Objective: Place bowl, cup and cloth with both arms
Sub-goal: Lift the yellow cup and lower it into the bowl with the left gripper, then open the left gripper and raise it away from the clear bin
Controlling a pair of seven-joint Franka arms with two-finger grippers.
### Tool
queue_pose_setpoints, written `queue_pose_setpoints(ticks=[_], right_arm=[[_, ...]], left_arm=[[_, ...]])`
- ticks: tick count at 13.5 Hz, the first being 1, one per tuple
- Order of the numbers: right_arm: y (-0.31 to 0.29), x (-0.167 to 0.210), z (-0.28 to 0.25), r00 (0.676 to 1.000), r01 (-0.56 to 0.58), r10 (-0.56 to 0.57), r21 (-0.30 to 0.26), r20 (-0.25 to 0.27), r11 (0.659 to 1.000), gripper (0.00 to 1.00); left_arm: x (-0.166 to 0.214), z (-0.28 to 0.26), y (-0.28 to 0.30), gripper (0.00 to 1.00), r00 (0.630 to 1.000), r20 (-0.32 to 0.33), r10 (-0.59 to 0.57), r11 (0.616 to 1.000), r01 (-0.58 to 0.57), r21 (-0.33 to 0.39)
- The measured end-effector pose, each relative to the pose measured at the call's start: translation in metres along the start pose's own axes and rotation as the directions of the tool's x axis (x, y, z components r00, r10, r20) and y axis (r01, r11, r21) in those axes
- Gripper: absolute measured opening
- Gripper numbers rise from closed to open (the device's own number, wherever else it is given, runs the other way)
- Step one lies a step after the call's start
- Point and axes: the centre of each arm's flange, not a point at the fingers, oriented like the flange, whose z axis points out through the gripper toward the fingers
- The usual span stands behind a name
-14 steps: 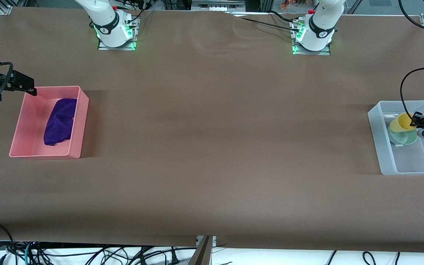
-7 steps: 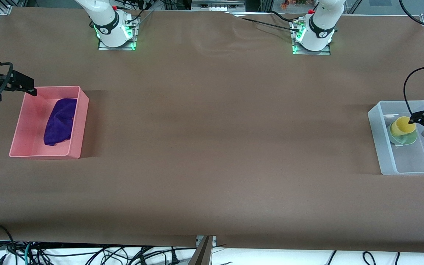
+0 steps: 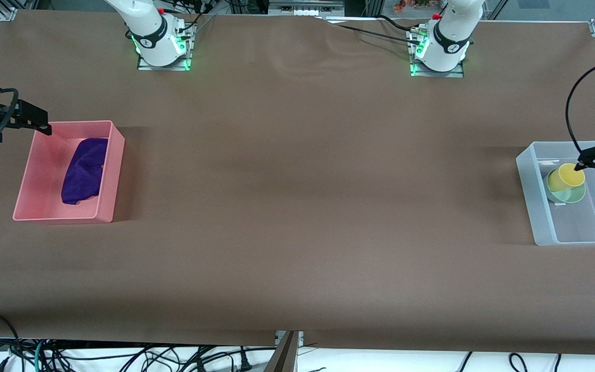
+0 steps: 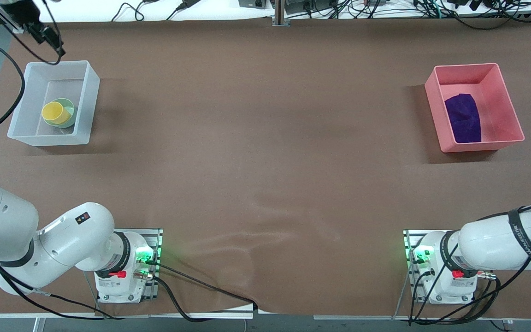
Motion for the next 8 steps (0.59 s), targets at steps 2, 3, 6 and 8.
queue_pose_setpoints(ticks=[2,3,6,8], right_arm=[[0.000,0.000,0.000,1.000,0.000,0.000,0.000,0.000,1.000,1.00],[0.000,0.000,0.000,1.000,0.000,0.000,0.000,0.000,1.000,1.00],[0.000,0.000,0.001,1.000,0.000,0.000,0.000,0.001,1.000,1.00],[0.000,0.000,0.001,1.000,0.000,0.000,0.000,0.001,1.000,1.00]], left_arm=[[0.024,-0.033,0.040,1.00,1.000,-0.012,-0.023,1.000,0.023,-0.011],[0.032,-0.044,0.055,1.00,0.999,-0.033,-0.033,0.999,0.032,-0.027],[0.046,-0.067,0.094,1.00,0.979,-0.067,-0.193,0.978,0.186,-0.095],[0.046,-0.079,0.112,1.00,0.936,-0.073,-0.345,0.931,0.332,-0.150]])
